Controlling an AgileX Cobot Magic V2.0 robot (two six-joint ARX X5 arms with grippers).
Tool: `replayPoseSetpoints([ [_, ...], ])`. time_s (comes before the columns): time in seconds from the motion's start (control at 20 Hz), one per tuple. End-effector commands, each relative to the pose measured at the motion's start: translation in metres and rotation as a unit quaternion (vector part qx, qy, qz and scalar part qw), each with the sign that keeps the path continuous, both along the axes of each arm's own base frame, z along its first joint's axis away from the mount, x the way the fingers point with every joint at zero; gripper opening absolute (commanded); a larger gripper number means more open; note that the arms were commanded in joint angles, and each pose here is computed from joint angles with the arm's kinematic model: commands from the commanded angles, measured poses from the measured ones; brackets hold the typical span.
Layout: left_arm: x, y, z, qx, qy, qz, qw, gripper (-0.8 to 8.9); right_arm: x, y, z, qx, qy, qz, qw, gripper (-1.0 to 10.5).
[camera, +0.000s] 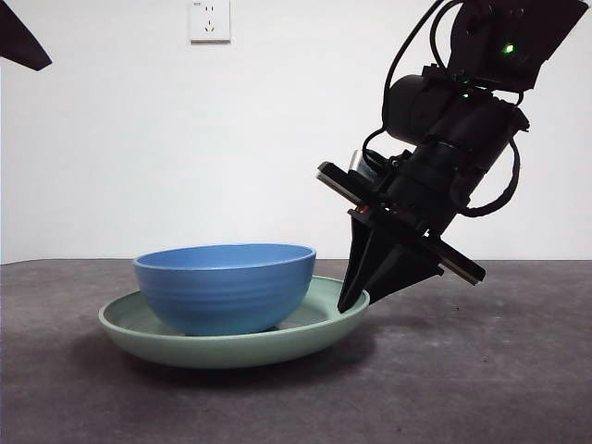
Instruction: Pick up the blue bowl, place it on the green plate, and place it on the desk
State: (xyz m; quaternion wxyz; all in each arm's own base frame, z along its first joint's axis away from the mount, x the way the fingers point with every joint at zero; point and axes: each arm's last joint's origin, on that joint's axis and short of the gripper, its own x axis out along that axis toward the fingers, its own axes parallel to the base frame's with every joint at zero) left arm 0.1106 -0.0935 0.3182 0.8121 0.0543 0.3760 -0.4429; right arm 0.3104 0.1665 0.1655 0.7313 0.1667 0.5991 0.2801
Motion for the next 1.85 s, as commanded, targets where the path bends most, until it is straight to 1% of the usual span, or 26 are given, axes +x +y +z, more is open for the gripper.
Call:
replayPoseSetpoints([
  [0.05, 0.0, -0.001, 0.003, -0.004, -0.003, -0.003, 1.0, 7.19, 0.006, 0.007, -0.005, 0.011, 0.004, -0.005, 1.0, 0.1],
  [0.15, 0.0, -0.001, 0.003, -0.004, -0.003, -0.003, 1.0, 7.19, 0.007, 0.007, -0.01, 0.001, 0.01, -0.01, 1.0, 0.1],
  [0.35, 0.0, -0.001, 0.003, -0.004, -0.003, -0.003, 1.0, 7.19, 0.007, 0.008, -0.011, 0.002, 0.009, -0.009, 1.0, 0.3],
  [0.5, 0.0, -0.001, 0.003, -0.004, -0.003, -0.003, 1.0, 7.19, 0.007, 0.008, -0.01, 0.003, 0.007, -0.009, 1.0, 2.7],
  [0.55, 0.0, -0.001, 0.003, -0.004, -0.003, -0.003, 1.0, 7.19, 0.008, 0.007, -0.01, 0.004, 0.005, -0.009, 1.0, 3.0],
  [0.65, 0.0, -0.001, 0.003, -0.004, -0.002, -0.003, 1.0, 7.19, 0.009, 0.003, -0.006, 0.004, -0.002, -0.013, 1.0, 3.0],
  [0.85, 0.0, -0.001, 0.003, -0.004, -0.002, -0.003, 1.0, 7.19, 0.01, -0.009, 0.019, -0.021, -0.051, -0.049, 0.997, 3.0],
  [0.95, 0.0, -0.001, 0.003, -0.005, -0.004, -0.003, 1.0, 7.19, 0.008, -0.017, 0.037, -0.021, -0.077, -0.064, 0.995, 3.1],
  [1.05, 0.0, -0.001, 0.003, -0.005, -0.004, -0.003, 1.0, 7.19, 0.002, -0.025, 0.058, -0.011, -0.098, -0.072, 0.993, 3.9],
  [1.15, 0.0, -0.001, 0.003, -0.005, -0.004, -0.003, 1.0, 7.19, -0.012, -0.032, 0.081, -0.007, -0.113, -0.069, 0.991, 5.0],
  [1.25, 0.001, -0.001, 0.003, -0.006, -0.005, -0.003, 1.0, 7.19, -0.033, -0.039, 0.103, -0.014, -0.116, -0.055, 0.992, 5.5],
  [1.3, 0.001, -0.001, 0.003, -0.006, -0.005, -0.003, 1.0, 7.19, -0.047, -0.041, 0.113, -0.025, -0.12, -0.039, 0.992, 5.5],
  [1.35, 0.001, -0.002, 0.003, -0.007, -0.007, -0.003, 1.0, 7.19, -0.061, -0.044, 0.122, -0.045, -0.127, -0.029, 0.99, 5.5],
  [1.45, 0.001, -0.002, 0.004, -0.01, -0.011, -0.003, 1.0, 7.19, -0.091, -0.051, 0.14, -0.087, -0.146, -0.01, 0.986, 5.5],
  [1.5, 0.001, -0.002, 0.004, -0.011, -0.012, -0.003, 1.0, 7.19, -0.102, -0.053, 0.146, -0.098, -0.15, -0.006, 0.984, 5.5],
  [1.7, 0.002, -0.002, 0.005, -0.014, -0.016, -0.003, 1.0, 7.19, -0.141, -0.062, 0.166, -0.114, -0.172, 0.017, 0.978, 5.5],
  [1.85, 0.002, -0.002, 0.005, -0.013, -0.014, -0.003, 1.0, 7.19, -0.181, -0.075, 0.181, -0.117, -0.197, 0.033, 0.973, 5.5],
])
